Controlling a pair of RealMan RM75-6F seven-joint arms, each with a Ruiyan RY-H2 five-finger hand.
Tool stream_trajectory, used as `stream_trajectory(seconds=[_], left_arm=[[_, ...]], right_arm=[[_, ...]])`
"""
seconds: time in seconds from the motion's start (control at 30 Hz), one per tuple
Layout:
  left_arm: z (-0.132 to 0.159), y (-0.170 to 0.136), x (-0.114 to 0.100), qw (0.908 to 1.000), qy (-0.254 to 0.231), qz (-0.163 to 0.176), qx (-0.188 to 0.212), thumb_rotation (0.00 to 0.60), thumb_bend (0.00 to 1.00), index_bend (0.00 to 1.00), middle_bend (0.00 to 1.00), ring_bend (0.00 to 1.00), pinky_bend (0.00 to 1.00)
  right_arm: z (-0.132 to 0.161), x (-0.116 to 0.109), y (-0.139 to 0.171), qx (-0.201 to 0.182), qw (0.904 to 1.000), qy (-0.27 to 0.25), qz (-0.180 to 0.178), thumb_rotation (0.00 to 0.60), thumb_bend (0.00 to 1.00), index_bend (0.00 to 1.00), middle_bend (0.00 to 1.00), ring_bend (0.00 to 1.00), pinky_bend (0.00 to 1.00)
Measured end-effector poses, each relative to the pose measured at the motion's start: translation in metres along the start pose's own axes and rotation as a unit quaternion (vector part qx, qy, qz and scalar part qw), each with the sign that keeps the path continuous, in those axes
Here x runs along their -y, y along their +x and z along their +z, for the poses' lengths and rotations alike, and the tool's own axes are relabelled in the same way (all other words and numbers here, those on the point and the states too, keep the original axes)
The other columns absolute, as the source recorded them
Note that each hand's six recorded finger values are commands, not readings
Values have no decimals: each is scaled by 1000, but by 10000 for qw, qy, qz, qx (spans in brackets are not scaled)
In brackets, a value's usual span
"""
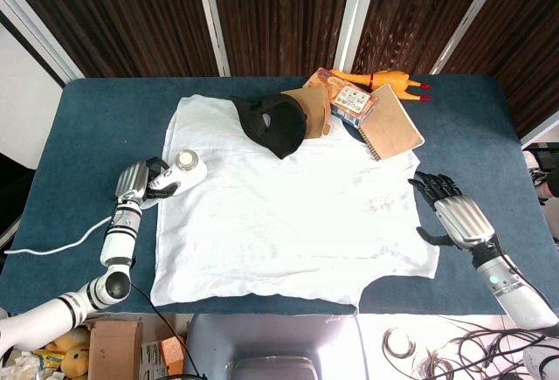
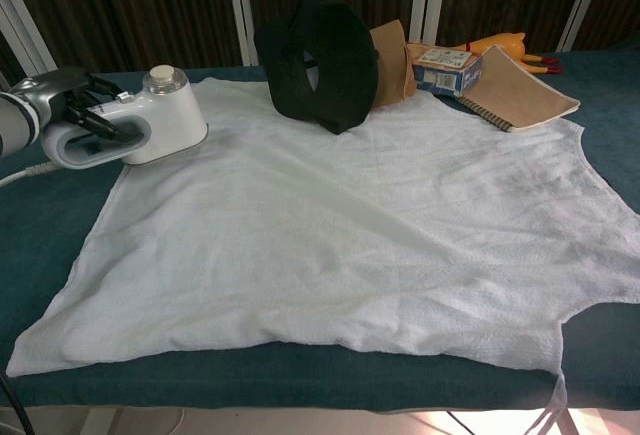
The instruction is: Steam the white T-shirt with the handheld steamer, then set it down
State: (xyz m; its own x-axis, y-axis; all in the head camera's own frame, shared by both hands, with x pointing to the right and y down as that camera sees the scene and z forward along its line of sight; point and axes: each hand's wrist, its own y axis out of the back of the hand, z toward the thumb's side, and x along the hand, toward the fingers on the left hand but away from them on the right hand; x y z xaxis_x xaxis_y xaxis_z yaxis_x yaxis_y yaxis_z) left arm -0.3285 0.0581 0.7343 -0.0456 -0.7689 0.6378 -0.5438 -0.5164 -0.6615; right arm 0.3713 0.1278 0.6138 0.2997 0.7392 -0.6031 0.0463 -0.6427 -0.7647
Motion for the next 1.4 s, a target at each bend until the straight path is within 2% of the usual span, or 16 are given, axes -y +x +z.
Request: stream_trajectory(seconds=[0.1, 0.33, 0.43, 0.53, 0.57, 0.67, 0.7, 0.8, 0.9, 1.0, 1.1, 1.17, 1.27, 1.4], left_arm=[[-10, -3, -5, 9999, -23, -64, -78, 600, 617, 1000, 1000, 1000, 1000], [-47, -1, -1, 9991, 114, -15, -420, 600, 584, 1000, 999, 1000, 1000], [-53, -2, 2, 9992, -37, 0, -409, 600, 486, 984, 970, 1000, 1000], [-53, -3, 4, 9995, -85, -18, -287, 600, 335, 830, 891, 966, 1000], [-54, -4, 5, 9997, -70, -27, -231, 600, 287, 732, 839, 912, 1000], [-56, -5, 8, 9999, -17, -51, -155, 600, 221, 564, 732, 784, 983], [-58, -6, 8, 9999, 5, -61, -154, 600, 175, 437, 645, 677, 945], [-59, -7, 11, 9998, 117, -104, -121, 600, 87, 235, 468, 478, 820], [-59, -7, 11, 9992, 386, -73, -26, 600, 33, 188, 387, 397, 742], [-57, -9, 11, 9984, 551, -56, 89, 595, 0, 118, 276, 277, 559], [-56, -11, 14, 9975, 659, -189, 158, 531, 0, 45, 150, 118, 337], [-51, -12, 15, 9971, 667, -249, 262, 484, 0, 28, 101, 62, 268], [-43, -16, 12, 9966, 637, -262, 443, 389, 0, 15, 56, 18, 222], [-32, -23, 5, 9957, 551, -232, 704, 363, 0, 14, 53, 15, 212]], right_arm=[[3, 1, 0, -19, 10000, -5, 7, 600, 268, 0, 0, 0, 0], [5, 2, 2, 6, 10000, 46, 33, 600, 268, 0, 0, 0, 0], [5, 0, 2, 29, 10000, 53, 9, 600, 268, 0, 0, 0, 0], [6, 0, 2, 43, 10000, 45, 5, 600, 268, 0, 0, 0, 0], [6, 1, 2, 42, 10000, 41, 19, 600, 268, 0, 0, 0, 0], [7, 3, 1, 38, 10000, 41, 52, 600, 268, 0, 0, 0, 0], [7, 3, 1, 37, 10000, 44, 55, 600, 268, 0, 0, 0, 0], [9, 4, 0, 20, 10000, 48, 72, 600, 268, 0, 0, 0, 0], [9, 3, 1, 21, 10000, 44, 51, 600, 268, 0, 0, 0, 0], [8, 2, 2, 33, 10000, 30, 41, 600, 268, 0, 0, 0, 0], [7, 2, 3, 44, 10000, 23, 55, 600, 268, 0, 0, 0, 0], [7, 2, 4, 43, 10000, 22, 61, 600, 268, 0, 0, 0, 0], [8, 1, 4, 33, 10000, 25, 56, 600, 268, 0, 0, 0, 0], [10, -2, 7, 5, 10000, 46, 20, 600, 268, 0, 0, 0, 0]])
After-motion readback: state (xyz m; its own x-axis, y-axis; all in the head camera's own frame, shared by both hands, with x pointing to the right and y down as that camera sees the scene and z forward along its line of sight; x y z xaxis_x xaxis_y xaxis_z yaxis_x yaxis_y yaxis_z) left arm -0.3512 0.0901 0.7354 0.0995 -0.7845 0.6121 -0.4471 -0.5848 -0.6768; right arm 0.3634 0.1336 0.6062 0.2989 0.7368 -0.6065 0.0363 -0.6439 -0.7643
